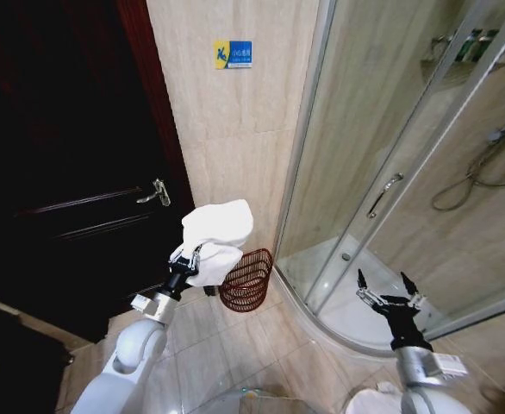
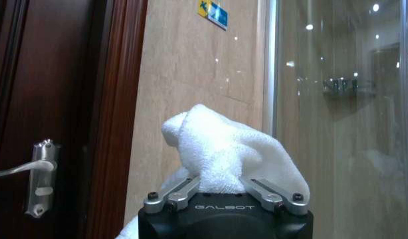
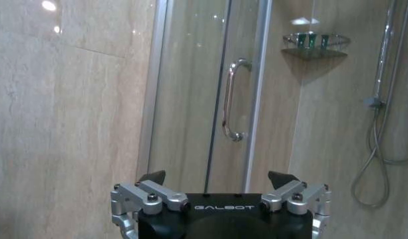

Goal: Discard the used towel into the hamper.

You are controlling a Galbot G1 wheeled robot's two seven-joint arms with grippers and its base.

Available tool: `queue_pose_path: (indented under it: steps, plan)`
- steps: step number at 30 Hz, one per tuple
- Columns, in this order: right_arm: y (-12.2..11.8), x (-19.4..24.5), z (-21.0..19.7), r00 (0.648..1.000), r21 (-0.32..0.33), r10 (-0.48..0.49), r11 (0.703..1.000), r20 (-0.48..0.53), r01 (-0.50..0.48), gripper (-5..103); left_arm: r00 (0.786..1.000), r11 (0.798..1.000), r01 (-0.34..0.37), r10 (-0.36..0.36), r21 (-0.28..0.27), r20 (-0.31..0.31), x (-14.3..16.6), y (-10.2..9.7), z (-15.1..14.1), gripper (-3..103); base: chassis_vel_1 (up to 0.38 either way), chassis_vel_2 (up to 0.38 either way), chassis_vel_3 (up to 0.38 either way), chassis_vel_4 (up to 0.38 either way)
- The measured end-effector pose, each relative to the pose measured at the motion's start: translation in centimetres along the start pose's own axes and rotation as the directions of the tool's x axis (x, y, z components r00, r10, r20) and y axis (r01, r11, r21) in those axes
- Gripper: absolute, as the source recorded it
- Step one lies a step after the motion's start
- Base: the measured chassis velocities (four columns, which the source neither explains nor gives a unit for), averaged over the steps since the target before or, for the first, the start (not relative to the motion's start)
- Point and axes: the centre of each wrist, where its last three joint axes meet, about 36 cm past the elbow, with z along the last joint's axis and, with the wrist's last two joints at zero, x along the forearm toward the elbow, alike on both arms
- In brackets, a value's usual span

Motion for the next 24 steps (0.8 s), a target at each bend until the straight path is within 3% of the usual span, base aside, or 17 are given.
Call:
queue_pose_path:
  steps: [24]
  plan:
    - [-0.04, -0.13, 0.25, 1.0, 0.002, -0.008, 1.0, -0.005, 0.008, 100, 0.999, 1.0, -0.024, 0.024, 0.01, -0.022, 0.4, -0.63, 0.46, 7, -0.034, 0.035, 0.034, -0.032]
